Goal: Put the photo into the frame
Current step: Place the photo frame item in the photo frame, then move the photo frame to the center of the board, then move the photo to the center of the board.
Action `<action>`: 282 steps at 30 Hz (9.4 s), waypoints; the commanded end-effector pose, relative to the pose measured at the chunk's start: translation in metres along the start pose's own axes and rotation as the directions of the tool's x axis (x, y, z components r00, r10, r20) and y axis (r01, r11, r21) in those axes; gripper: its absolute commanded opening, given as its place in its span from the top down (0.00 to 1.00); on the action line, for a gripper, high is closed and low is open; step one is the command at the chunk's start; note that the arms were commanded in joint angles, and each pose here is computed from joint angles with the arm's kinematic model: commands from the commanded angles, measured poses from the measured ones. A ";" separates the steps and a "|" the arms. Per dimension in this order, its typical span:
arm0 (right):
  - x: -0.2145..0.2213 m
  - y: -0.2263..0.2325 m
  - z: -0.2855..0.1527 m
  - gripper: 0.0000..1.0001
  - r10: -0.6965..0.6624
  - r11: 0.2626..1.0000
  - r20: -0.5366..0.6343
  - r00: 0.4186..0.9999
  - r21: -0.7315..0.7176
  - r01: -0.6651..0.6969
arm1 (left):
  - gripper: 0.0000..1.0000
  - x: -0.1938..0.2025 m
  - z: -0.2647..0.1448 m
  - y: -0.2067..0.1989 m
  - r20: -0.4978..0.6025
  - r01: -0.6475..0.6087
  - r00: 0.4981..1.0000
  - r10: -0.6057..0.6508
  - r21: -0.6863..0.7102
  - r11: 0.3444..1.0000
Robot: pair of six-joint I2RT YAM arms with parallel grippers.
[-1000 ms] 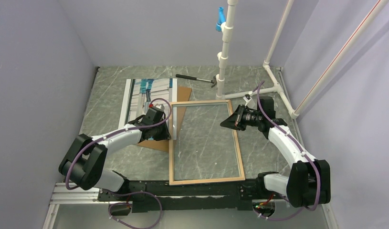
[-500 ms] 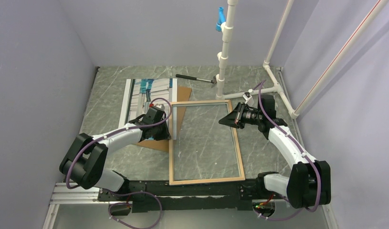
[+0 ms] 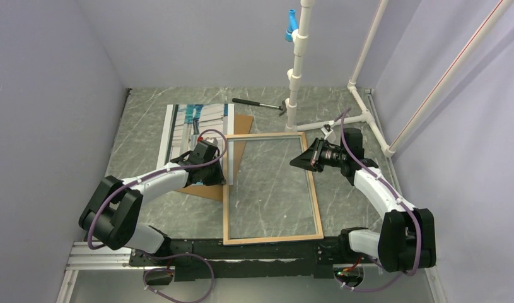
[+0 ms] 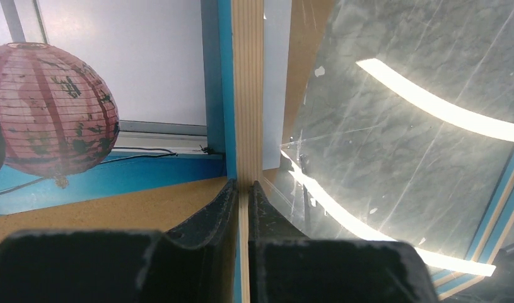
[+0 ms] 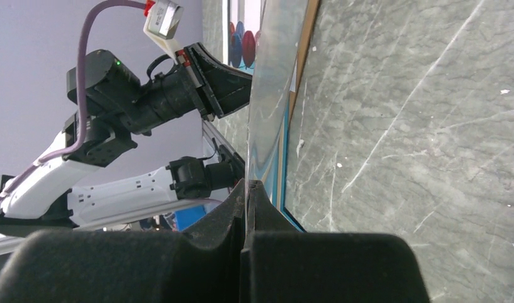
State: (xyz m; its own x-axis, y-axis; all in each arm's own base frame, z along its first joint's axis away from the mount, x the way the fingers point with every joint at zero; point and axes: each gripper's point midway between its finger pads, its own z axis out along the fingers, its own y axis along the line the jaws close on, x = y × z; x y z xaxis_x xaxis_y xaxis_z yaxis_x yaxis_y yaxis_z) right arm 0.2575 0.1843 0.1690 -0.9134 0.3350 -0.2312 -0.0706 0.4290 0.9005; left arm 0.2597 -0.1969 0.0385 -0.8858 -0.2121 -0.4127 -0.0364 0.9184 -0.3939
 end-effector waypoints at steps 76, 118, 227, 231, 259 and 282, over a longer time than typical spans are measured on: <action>0.007 -0.086 0.014 0.08 -0.155 0.937 -0.065 0.986 0.308 0.168 | 0.90 0.022 0.017 0.020 -0.085 -0.039 0.996 0.031 -0.093 0.995; -0.025 -0.109 -0.014 0.00 -0.275 0.781 0.031 0.961 0.590 0.204 | 0.89 0.016 0.012 0.018 -0.055 -0.041 0.998 0.036 -0.087 0.995; 0.041 0.041 0.190 0.00 -0.378 0.862 -0.268 0.886 0.248 0.442 | 0.11 -0.042 -0.097 0.147 0.300 0.288 0.934 -0.196 -0.304 0.908; 0.043 0.041 0.213 0.00 -0.357 0.870 -0.285 0.889 0.244 0.428 | 0.06 -0.044 -0.108 0.169 0.315 0.315 0.928 -0.200 -0.374 0.872; 0.036 -0.021 0.268 0.00 -0.271 0.856 -0.319 0.908 0.352 0.379 | 0.13 -0.104 -0.074 0.235 0.274 0.439 0.894 -0.355 -0.372 0.818; 0.063 0.015 0.261 0.02 -0.226 0.944 -0.356 0.907 0.151 0.294 | 0.39 -0.081 -0.062 0.172 0.216 0.373 0.908 -0.359 -0.026 0.928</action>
State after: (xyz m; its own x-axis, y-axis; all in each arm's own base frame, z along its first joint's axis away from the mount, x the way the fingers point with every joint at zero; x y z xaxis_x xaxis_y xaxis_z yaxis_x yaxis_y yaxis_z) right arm 0.3131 0.4292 0.0538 -0.9554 -0.0879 -0.2820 -0.2664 0.6690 0.6939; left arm 0.2957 0.0227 0.0358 -0.6900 -0.5986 -0.4068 -0.4617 0.7969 -0.3895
